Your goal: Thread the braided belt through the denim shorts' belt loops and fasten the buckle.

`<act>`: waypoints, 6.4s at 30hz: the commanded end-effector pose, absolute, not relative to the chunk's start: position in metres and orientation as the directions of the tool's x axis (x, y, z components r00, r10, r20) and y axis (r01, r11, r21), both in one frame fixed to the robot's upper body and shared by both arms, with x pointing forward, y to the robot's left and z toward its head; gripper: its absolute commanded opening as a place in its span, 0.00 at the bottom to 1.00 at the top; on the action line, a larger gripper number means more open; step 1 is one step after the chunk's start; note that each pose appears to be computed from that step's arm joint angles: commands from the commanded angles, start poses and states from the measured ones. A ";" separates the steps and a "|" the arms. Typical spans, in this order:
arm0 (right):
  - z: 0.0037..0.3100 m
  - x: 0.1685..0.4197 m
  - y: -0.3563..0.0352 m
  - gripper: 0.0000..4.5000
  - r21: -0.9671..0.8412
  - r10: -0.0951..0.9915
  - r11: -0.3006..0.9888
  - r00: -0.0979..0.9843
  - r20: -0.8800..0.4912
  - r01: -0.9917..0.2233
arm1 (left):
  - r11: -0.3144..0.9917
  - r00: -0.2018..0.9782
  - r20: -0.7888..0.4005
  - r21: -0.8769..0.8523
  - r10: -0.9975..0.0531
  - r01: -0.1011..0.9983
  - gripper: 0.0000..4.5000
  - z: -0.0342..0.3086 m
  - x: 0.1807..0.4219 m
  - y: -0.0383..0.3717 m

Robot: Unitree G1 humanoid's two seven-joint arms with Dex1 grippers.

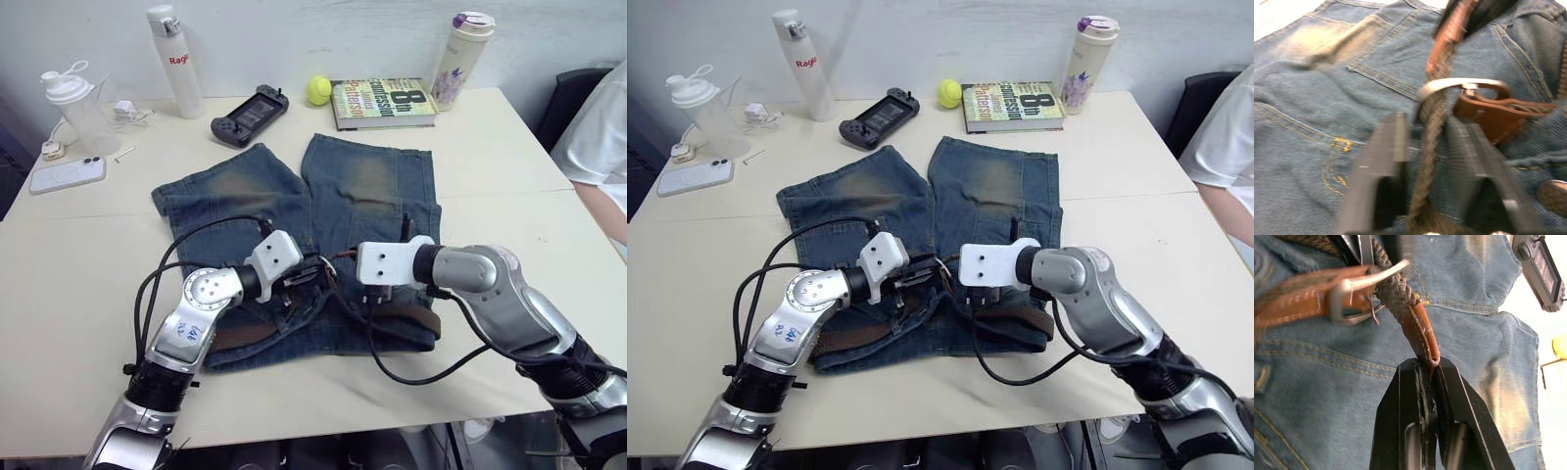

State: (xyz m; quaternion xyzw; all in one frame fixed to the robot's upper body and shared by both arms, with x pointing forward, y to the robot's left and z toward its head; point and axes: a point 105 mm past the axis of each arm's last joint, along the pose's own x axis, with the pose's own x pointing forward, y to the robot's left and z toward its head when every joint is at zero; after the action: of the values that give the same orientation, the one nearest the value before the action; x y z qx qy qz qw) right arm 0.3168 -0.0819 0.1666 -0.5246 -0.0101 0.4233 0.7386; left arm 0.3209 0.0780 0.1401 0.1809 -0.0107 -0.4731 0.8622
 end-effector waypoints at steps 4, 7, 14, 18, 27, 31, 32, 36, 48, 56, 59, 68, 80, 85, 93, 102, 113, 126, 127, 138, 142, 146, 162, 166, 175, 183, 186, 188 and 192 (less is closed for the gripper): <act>0.184 0.317 -0.086 0.00 -0.821 0.623 0.177 0.707 -0.334 -0.544 | 0.447 0.455 -0.058 0.106 -0.889 0.888 0.62 0.180 0.301 0.119; 0.185 0.317 -0.086 0.00 -0.824 0.622 0.190 0.715 -0.320 -0.534 | 0.487 0.489 -0.073 0.047 -0.869 0.872 0.62 0.179 0.307 0.144; 0.191 0.312 -0.080 0.00 -0.836 0.650 0.199 0.707 -0.277 -0.511 | 0.527 0.547 -0.368 0.161 -0.752 0.834 0.07 0.105 0.326 0.179; 0.207 0.308 -0.085 0.00 -0.860 0.664 0.220 0.716 -0.213 -0.460 | 0.402 0.448 -0.520 0.206 -0.727 0.892 0.00 0.072 0.309 0.184; 0.258 0.317 -0.166 0.00 -0.907 0.513 0.312 0.854 -0.090 -0.283 | 0.382 0.456 -0.529 0.250 -0.716 0.890 0.00 0.065 0.310 0.187; 0.282 0.320 -0.188 0.00 -0.920 0.472 0.335 0.881 -0.023 -0.203 | 0.375 0.455 -0.532 0.258 -0.714 0.890 0.00 0.062 0.309 0.187; 0.288 0.320 -0.192 0.00 -0.922 0.465 0.340 0.885 -0.005 -0.184 | 0.375 0.456 -0.531 0.260 -0.714 0.890 0.00 0.061 0.308 0.187; 0.303 0.319 -0.190 0.00 -0.916 0.488 0.375 0.871 0.065 -0.142 | 0.375 0.462 -0.530 0.271 -0.711 0.887 0.00 0.060 0.309 0.187; 0.226 0.280 -0.080 0.00 -0.863 0.794 0.161 0.582 -0.175 -0.480 | 0.476 0.573 -0.269 0.349 -0.774 0.807 0.00 0.126 0.323 0.177; 0.210 0.288 -0.065 0.00 -0.872 0.782 0.145 0.594 -0.189 -0.468 | 0.468 0.486 -0.072 0.179 -0.871 0.865 0.29 0.192 0.292 0.165; 0.208 0.291 -0.065 0.00 -0.878 0.776 0.133 0.600 -0.195 -0.459 | 0.442 0.453 -0.071 0.125 -0.889 0.888 0.60 0.195 0.279 0.158; 0.213 0.292 -0.051 0.00 -0.901 0.801 0.078 0.565 -0.199 -0.427 | 0.448 0.486 -0.107 0.256 -0.867 0.856 0.99 0.195 0.290 0.131; 0.220 0.290 -0.041 0.00 -0.913 0.820 0.068 0.544 -0.178 -0.402 | 0.498 0.564 -0.108 0.358 -0.818 0.790 0.99 0.190 0.314 0.121; 0.220 0.290 -0.041 0.00 -0.913 0.819 0.069 0.545 -0.178 -0.402 | 0.497 0.555 -0.082 0.353 -0.828 0.793 0.70 0.194 0.312 0.118; 0.218 0.290 -0.041 0.00 -0.903 0.818 0.081 0.546 -0.181 -0.422 | 0.484 0.528 -0.057 0.325 -0.847 0.812 0.07 0.196 0.307 0.109; 0.228 0.296 -0.046 0.23 -0.835 0.805 0.249 0.584 -0.104 -0.491 | 0.511 0.539 -0.026 0.282 -0.842 0.812 0.05 0.194 0.309 0.104; 0.214 0.304 -0.102 0.68 -0.367 0.708 0.612 0.692 -0.141 -0.701 | 0.593 0.581 0.137 0.081 -0.802 0.801 0.05 0.197 0.307 0.107; 0.161 0.266 -0.029 0.01 -0.061 0.855 0.427 0.425 -0.297 -0.902 | 0.549 0.530 0.176 0.083 -0.830 0.832 0.05 0.206 0.298 0.100; 0.149 0.267 -0.028 0.01 -0.056 0.840 0.430 0.422 -0.340 -0.901 | 0.549 0.527 0.188 0.092 -0.829 0.831 0.05 0.211 0.298 0.100; 0.088 0.274 -0.037 0.01 -0.058 0.741 0.483 0.444 -0.504 -0.874 | 0.539 0.497 0.321 0.051 -0.806 0.841 0.05 0.262 0.293 0.109; 0.082 0.274 -0.037 0.01 -0.085 0.730 0.473 0.444 -0.520 -0.877 | 0.571 0.541 0.332 -0.007 -0.773 0.821 0.05 0.267 0.296 0.129; 0.082 0.274 -0.037 0.01 -0.088 0.733 0.473 0.447 -0.513 -0.877 | 0.591 0.580 0.205 -0.010 -0.788 0.807 0.05 0.234 0.291 0.140; 0.166 0.269 -0.045 0.60 -0.098 0.852 0.469 0.479 -0.213 -0.878 | 0.641 0.639 0.105 -0.022 -0.762 0.767 0.05 0.186 0.290 0.145; 0.164 0.264 -0.054 0.80 -0.129 0.838 0.466 0.483 -0.252 -0.875 | 0.660 0.659 0.068 -0.018 -0.749 0.751 0.05 0.176 0.288 0.156; 0.148 0.260 -0.035 0.19 -0.069 0.847 0.456 0.457 -0.271 -0.887 | 0.700 0.700 -0.002 -0.001 -0.714 0.714 0.05 0.157 0.284 0.177; 0.126 0.265 -0.040 0.00 -0.091 0.804 0.483 0.483 -0.348 -0.871 | 0.697 0.697 -0.004 0.008 -0.717 0.717 0.05 0.160 0.281 0.176; 0.126 0.266 -0.042 0.00 -0.096 0.797 0.491 0.491 -0.352 -0.866 | 0.695 0.695 -0.006 0.009 -0.719 0.719 0.05 0.160 0.280 0.176; 0.125 0.266 -0.042 0.00 -0.101 0.795 0.490 0.491 -0.357 -0.866 | 0.695 0.695 -0.007 0.009 -0.719 0.719 0.05 0.159 0.280 0.176; 0.123 0.266 -0.034 0.00 -0.098 0.802 0.476 0.477 -0.360 -0.874 | 0.690 0.690 -0.007 0.011 -0.724 0.724 0.05 0.160 0.280 0.173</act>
State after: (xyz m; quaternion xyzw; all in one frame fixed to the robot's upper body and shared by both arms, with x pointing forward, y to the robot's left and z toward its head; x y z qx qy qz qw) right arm 0.2681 -0.0413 0.1206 -0.1328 0.1435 0.4845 0.8527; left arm 0.2832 0.1753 0.1484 -0.0117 0.0208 -0.3871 0.9217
